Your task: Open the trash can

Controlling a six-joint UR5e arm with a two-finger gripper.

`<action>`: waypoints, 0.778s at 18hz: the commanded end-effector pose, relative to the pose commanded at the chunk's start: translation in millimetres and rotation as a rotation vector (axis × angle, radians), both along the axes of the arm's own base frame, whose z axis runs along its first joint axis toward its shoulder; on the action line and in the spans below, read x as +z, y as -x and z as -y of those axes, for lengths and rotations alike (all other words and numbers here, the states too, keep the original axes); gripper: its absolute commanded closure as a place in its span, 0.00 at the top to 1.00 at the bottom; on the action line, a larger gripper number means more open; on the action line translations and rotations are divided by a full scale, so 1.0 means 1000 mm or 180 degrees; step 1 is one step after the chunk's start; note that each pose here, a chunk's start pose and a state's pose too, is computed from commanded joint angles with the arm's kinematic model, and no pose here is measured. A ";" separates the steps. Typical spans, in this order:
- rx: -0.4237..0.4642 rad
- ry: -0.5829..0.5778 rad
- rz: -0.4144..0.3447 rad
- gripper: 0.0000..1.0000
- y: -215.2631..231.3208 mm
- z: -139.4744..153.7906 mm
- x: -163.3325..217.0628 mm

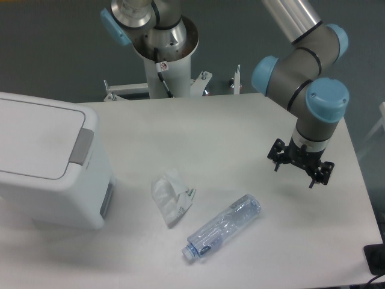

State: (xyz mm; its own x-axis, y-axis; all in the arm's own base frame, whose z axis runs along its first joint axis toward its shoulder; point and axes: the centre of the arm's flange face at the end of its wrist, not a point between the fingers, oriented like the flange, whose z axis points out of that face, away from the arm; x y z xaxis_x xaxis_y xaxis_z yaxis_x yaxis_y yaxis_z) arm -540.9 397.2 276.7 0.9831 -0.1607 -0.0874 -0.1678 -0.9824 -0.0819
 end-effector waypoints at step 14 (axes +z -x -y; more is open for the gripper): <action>0.0518 -0.0505 0.0189 1.00 -0.021 -0.011 0.032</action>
